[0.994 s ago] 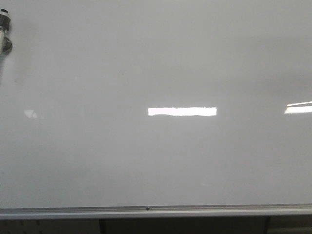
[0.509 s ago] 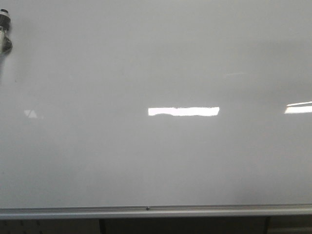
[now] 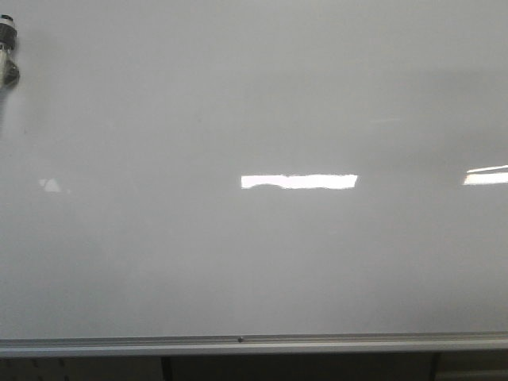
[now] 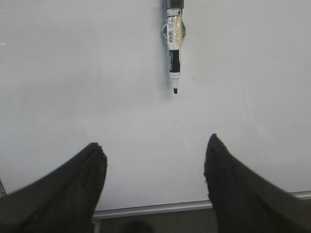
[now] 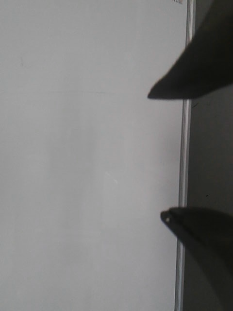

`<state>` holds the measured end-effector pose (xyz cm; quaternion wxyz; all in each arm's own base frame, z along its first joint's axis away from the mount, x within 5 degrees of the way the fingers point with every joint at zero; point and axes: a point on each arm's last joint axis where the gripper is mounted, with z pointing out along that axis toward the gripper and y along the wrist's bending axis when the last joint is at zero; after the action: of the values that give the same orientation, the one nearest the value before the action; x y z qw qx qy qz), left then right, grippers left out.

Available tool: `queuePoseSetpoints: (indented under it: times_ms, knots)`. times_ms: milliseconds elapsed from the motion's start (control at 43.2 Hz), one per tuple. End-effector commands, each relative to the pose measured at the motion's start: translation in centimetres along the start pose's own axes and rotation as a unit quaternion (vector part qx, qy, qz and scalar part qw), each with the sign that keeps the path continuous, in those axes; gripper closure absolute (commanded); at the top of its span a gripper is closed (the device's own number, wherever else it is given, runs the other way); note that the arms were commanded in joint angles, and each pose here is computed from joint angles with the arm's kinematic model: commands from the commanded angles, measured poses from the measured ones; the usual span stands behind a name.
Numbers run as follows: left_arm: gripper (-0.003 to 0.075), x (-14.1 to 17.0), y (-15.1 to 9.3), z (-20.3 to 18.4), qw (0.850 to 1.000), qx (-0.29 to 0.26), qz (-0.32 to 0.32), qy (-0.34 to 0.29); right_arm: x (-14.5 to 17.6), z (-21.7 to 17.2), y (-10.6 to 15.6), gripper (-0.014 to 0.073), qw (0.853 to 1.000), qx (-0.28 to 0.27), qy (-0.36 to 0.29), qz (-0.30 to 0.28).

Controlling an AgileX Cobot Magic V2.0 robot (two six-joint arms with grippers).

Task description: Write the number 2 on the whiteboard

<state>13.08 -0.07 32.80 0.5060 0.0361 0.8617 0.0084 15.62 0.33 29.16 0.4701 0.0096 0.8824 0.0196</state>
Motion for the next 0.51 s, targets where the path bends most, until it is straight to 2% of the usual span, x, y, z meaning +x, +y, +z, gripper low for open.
queuePoseSetpoints:
  times_ms: [0, 486]
  knots:
    - [0.0239, -1.54, 0.08, -0.47, 0.999, -0.002, -0.009, -0.046, -1.65, -0.53, -0.03, -0.0059, 0.999, 0.003, -0.052, -0.009]
    - [0.0239, -1.57, 0.09, -0.47, 0.999, -0.003, -0.009, -0.048, -1.65, -0.53, -0.03, -0.0057, 0.999, 0.003, -0.052, -0.009]
